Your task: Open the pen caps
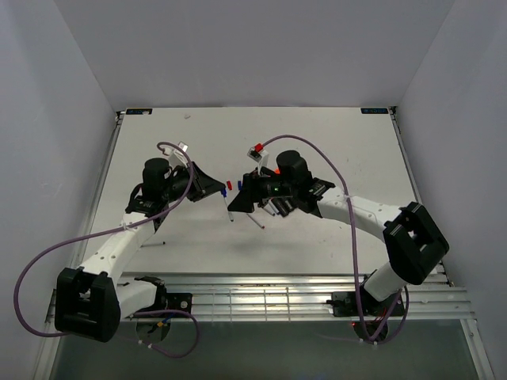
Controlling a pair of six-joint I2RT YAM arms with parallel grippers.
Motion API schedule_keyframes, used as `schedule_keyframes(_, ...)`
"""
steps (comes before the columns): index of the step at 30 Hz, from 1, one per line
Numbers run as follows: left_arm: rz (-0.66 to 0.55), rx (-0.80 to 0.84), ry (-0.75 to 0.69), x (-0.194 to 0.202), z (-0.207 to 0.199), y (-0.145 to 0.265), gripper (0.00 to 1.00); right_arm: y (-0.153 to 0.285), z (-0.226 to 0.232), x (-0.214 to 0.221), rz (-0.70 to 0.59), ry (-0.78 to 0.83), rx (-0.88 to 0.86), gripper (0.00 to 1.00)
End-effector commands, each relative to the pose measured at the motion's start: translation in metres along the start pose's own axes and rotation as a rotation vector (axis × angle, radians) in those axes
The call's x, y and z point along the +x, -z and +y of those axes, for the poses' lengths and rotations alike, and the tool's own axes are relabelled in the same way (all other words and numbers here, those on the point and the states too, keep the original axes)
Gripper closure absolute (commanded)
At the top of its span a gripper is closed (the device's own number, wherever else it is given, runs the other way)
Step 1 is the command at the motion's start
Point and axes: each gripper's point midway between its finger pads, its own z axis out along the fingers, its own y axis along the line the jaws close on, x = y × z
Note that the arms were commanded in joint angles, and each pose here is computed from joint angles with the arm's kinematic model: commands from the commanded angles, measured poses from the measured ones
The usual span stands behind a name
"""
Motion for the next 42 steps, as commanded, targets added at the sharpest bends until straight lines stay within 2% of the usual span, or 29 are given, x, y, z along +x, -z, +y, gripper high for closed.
schedule_keyframes(1, -0.034, 0.081, -0.023, -0.007, -0.022, 0.0, 1.0, -0.01, 0.022, -0.001, -0.008, -0.016, -0.16, 0.24)
schedule_keyframes(5, -0.034, 0.093, 0.012, -0.006, -0.028, -0.004, 1.0, -0.015, 0.018, 0.006, -0.005, -0.037, -0.17, 0.29)
schedule_keyframes(8, -0.031, 0.122, 0.025, -0.006, -0.039, -0.006, 1.0, -0.023, 0.011, 0.012, 0.011, -0.057, -0.155, 0.37)
schedule_keyframes(11, -0.021, 0.095, 0.04, -0.003, -0.039, -0.012, 1.0, -0.025, 0.004, 0.011, -0.007, -0.062, -0.127, 0.65)
schedule_keyframes(12, -0.019, 0.08, 0.045, -0.005, -0.04, -0.014, 1.0, -0.025, 0.0, 0.008, -0.024, -0.06, -0.094, 0.91)
schedule_keyframes(13, -0.017, 0.055, 0.056, -0.005, -0.038, -0.016, 1.0, -0.026, -0.003, 0.006, -0.028, -0.053, -0.063, 0.92)
schedule_keyframes(14, -0.008, -0.043, 0.097, 0.0, -0.02, -0.018, 1.0, -0.025, -0.017, 0.018, 0.025, -0.03, 0.017, 0.92)
schedule_keyframes(15, -0.012, -0.086, 0.1, -0.005, -0.02, -0.023, 1.0, -0.029, -0.029, -0.002, -0.027, 0.046, 0.194, 0.92)
schedule_keyframes(16, -0.016, -0.155, 0.11, -0.007, -0.013, -0.025, 1.0, -0.026, -0.042, -0.004, -0.02, 0.113, 0.355, 0.92)
schedule_keyframes(17, -0.021, -0.334, 0.141, -0.003, 0.017, -0.022, 1.0, -0.015, -0.064, -0.007, -0.003, 0.239, 0.563, 0.92)
schedule_keyframes(18, -0.011, -0.39, 0.134, -0.003, 0.023, -0.024, 1.0, 0.005, -0.081, -0.014, 0.001, 0.367, 0.894, 0.92)
schedule_keyframes(20, 0.017, -0.47, 0.156, -0.005, 0.034, -0.03, 1.0, 0.03, -0.091, -0.019, 0.042, 0.537, 1.181, 0.92)
schedule_keyframes(21, 0.016, -0.478, 0.145, -0.008, 0.036, -0.033, 1.0, 0.05, -0.1, -0.012, 0.117, 0.649, 1.373, 0.92)
schedule_keyframes(23, 0.034, -0.492, 0.144, -0.012, 0.038, -0.041, 1.0, 0.055, -0.102, -0.014, 0.134, 0.669, 1.433, 0.92)
schedule_keyframes(25, 0.054, -0.492, 0.146, -0.015, 0.041, -0.046, 1.0, 0.051, -0.101, -0.005, 0.124, 0.642, 1.344, 0.92)
schedule_keyframes(28, 0.032, -0.46, 0.146, -0.03, 0.04, -0.044, 1.0, 0.035, -0.088, 0.008, 0.097, 0.564, 1.112, 0.92)
schedule_keyframes(29, 0.013, -0.464, 0.153, -0.038, 0.044, -0.04, 1.0, 0.025, -0.074, 0.011, 0.095, 0.53, 0.964, 0.92)
schedule_keyframes(31, 0.001, -0.444, 0.145, -0.046, 0.045, -0.034, 1.0, 0.01, -0.055, 0.014, 0.058, 0.502, 0.778, 0.92)
schedule_keyframes(32, -0.038, -0.435, 0.148, -0.058, 0.046, -0.027, 1.0, 0.005, -0.039, 0.029, 0.08, 0.469, 0.603, 0.92)
schedule_keyframes(34, -0.045, -0.417, 0.153, -0.061, 0.048, -0.022, 1.0, -0.001, -0.014, 0.039, 0.069, 0.42, 0.396, 0.92)
schedule_keyframes(35, -0.054, -0.4, 0.148, -0.065, 0.048, -0.021, 1.0, -0.004, 0.0, 0.024, -0.009, 0.398, 0.28, 0.92)
schedule_keyframes(36, -0.059, -0.398, 0.161, -0.067, 0.052, -0.017, 1.0, -0.001, 0.023, 0.045, 0.026, 0.363, 0.096, 0.92)
schedule_keyframes(38, -0.051, -0.4, 0.168, -0.065, 0.055, -0.016, 1.0, 0.004, 0.036, 0.045, 0.005, 0.302, -0.024, 0.92)
schedule_keyframes(42, -0.037, -0.489, 0.172, -0.057, 0.08, -0.012, 1.0, 0.008, 0.034, 0.055, 0.034, 0.263, -0.072, 0.92)
